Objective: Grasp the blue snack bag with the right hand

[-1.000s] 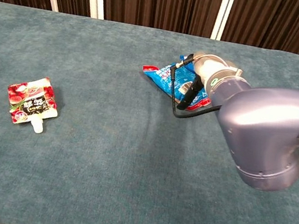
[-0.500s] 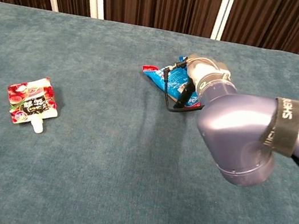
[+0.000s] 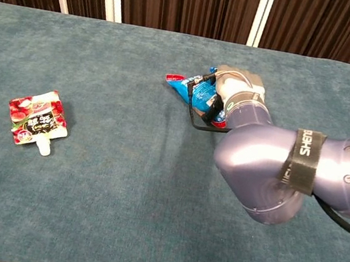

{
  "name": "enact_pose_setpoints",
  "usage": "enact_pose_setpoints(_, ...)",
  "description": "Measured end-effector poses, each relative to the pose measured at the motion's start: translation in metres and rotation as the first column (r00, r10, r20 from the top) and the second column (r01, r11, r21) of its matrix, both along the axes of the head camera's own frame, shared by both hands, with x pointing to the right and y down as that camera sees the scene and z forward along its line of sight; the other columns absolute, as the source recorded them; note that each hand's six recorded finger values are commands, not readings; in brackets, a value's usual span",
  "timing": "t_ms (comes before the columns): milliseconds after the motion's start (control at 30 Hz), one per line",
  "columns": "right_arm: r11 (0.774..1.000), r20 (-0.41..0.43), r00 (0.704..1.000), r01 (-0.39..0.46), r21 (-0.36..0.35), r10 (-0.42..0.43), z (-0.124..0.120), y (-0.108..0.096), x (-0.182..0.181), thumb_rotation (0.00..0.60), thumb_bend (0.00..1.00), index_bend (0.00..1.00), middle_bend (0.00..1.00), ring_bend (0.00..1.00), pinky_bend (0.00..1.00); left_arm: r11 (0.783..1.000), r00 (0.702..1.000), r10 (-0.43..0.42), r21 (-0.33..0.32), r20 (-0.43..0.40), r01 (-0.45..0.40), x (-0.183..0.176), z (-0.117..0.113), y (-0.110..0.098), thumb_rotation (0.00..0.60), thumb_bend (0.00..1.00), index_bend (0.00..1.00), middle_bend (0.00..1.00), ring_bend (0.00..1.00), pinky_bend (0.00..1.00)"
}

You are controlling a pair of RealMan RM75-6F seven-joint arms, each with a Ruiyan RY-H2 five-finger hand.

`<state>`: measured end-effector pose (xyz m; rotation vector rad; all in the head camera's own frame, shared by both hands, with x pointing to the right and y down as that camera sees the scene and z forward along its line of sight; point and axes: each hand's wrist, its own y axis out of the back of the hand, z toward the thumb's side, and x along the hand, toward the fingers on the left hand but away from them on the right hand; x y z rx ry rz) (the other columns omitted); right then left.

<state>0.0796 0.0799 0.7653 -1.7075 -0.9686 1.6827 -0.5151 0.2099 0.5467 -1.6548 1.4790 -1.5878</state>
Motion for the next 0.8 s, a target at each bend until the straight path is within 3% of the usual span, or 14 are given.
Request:
enact_pose_setpoints(500, 0.991, 0.091, 0.996, -0.026, 0.134, 0.014, -0.028, -0.01, 0.008, 0.6, 0.46, 0.35, 0.36, 0.53, 0.33, 1.0, 1.0, -0.002, -0.007, 0.002, 0.002, -0.001, 0.001, 0.001, 0.6, 0.51, 0.14, 0.04, 0.12, 0.13)
enact_pose_setpoints(633, 0.989, 0.131, 0.991, -0.034, 0.145, 0.015, -0.04, -0.012, 0.01, 0.6, 0.46, 0.35, 0.36, 0.53, 0.33, 1.0, 1.0, 0.001, -0.005, 0.006, -0.001, 0.0, 0.001, 0.0, 0.6, 0.51, 0.14, 0.04, 0.12, 0.13)
enact_pose_setpoints(800, 0.991, 0.243, 0.969, -0.067, 0.119, 0.037, -0.061, -0.01, 0.012, 0.6, 0.45, 0.35, 0.36, 0.53, 0.32, 1.0, 1.0, 0.004, -0.003, 0.012, -0.004, -0.001, 0.001, 0.001, 0.6, 0.51, 0.14, 0.04, 0.12, 0.13)
